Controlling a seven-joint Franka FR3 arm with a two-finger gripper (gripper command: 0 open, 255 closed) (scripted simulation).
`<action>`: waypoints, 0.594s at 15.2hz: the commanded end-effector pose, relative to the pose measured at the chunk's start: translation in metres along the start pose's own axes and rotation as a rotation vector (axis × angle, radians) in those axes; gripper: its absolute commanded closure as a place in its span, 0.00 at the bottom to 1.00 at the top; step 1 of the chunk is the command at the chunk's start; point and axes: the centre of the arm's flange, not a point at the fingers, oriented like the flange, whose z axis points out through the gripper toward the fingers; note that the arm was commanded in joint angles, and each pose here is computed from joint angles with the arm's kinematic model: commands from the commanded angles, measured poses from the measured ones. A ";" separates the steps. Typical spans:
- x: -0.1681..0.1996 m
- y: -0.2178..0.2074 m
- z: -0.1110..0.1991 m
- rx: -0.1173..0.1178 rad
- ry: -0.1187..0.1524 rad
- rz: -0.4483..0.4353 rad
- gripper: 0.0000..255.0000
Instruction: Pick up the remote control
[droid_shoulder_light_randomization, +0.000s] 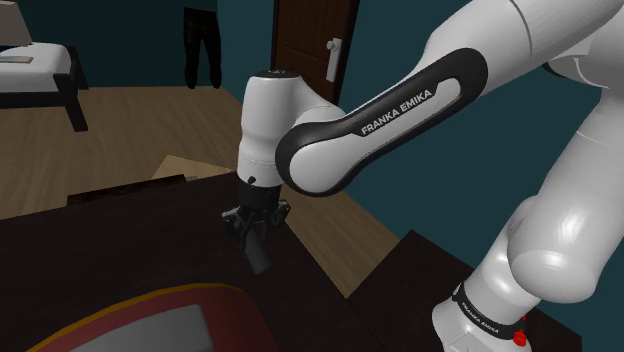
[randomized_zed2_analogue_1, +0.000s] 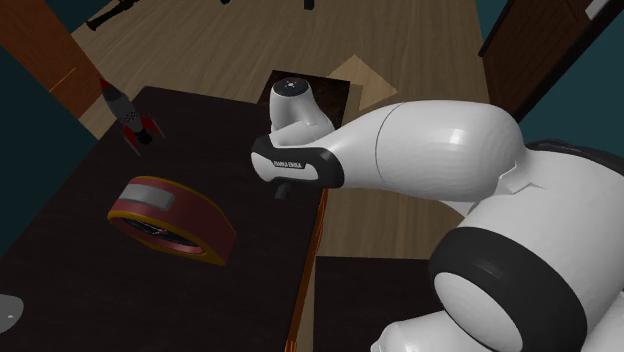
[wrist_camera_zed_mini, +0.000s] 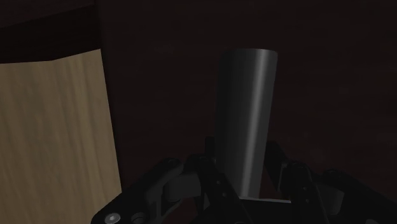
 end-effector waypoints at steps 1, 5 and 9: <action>-0.001 -0.001 0.001 0.001 -0.002 -0.002 1.00; 0.000 -0.001 -0.014 0.001 -0.002 -0.002 1.00; 0.000 -0.003 -0.035 0.001 -0.002 -0.002 1.00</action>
